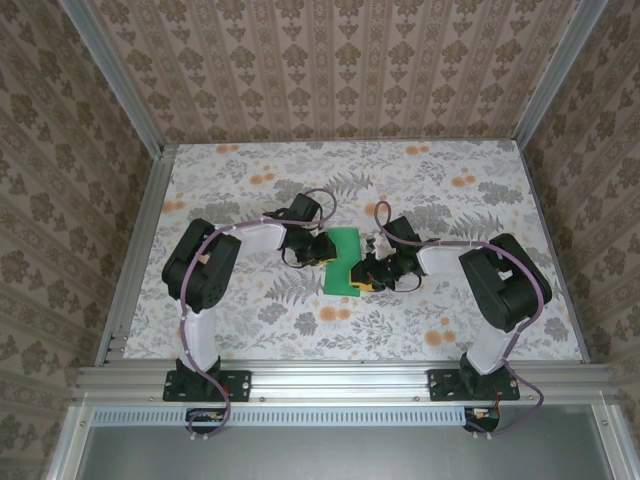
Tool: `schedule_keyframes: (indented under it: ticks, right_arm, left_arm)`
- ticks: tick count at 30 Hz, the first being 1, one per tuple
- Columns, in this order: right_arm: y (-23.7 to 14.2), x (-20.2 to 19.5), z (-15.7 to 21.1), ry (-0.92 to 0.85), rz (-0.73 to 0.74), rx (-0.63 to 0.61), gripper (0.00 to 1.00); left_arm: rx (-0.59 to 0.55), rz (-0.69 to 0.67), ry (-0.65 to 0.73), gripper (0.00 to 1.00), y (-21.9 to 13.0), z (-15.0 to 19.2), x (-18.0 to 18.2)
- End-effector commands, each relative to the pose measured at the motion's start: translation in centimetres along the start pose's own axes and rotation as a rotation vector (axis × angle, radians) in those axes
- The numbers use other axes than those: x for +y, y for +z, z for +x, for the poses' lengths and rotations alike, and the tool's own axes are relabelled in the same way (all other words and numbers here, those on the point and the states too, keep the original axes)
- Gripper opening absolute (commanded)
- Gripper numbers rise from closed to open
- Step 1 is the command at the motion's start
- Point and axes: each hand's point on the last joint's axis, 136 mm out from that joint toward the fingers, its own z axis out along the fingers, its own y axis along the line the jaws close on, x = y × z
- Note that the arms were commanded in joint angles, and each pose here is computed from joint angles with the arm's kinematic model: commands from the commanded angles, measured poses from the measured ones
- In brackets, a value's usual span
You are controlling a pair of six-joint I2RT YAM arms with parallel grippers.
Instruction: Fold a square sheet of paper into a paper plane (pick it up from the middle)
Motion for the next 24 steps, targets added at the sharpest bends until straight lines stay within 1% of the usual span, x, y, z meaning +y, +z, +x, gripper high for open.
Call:
schedule_keyframes:
  ticks: [1,4,6,14,21,24]
  right_arm:
    - [0.5,-0.2,0.0,0.019,-0.001,-0.001,0.27]
    - [0.5,-0.1,-0.2,0.02,-0.003,-0.007,0.27]
    - [0.5,-0.1,-0.3,0.02,0.0,-0.008,0.27]
    - [0.8,-0.9,-0.2,0.039,0.026,-0.001,0.27]
    - [0.8,-1.0,-0.6,0.056,0.036,-0.015,0.27]
    - [0.8,-1.0,-0.8,0.065,0.037,-0.024,0.27]
  left_arm:
    - [-0.021,-0.017,0.005,0.25,-0.3,0.0,0.7]
    - [-0.055,0.041,0.031,0.31,-1.4,-0.4,-0.8]
    - [-0.073,0.069,0.048,0.34,-2.0,-0.5,-1.6]
    - [-0.083,0.134,0.072,0.37,-2.7,0.0,-2.7]
    - [-0.061,0.129,0.094,0.38,-2.5,1.0,-2.6]
    - [-0.055,0.132,0.105,0.4,-2.4,1.3,-2.8]
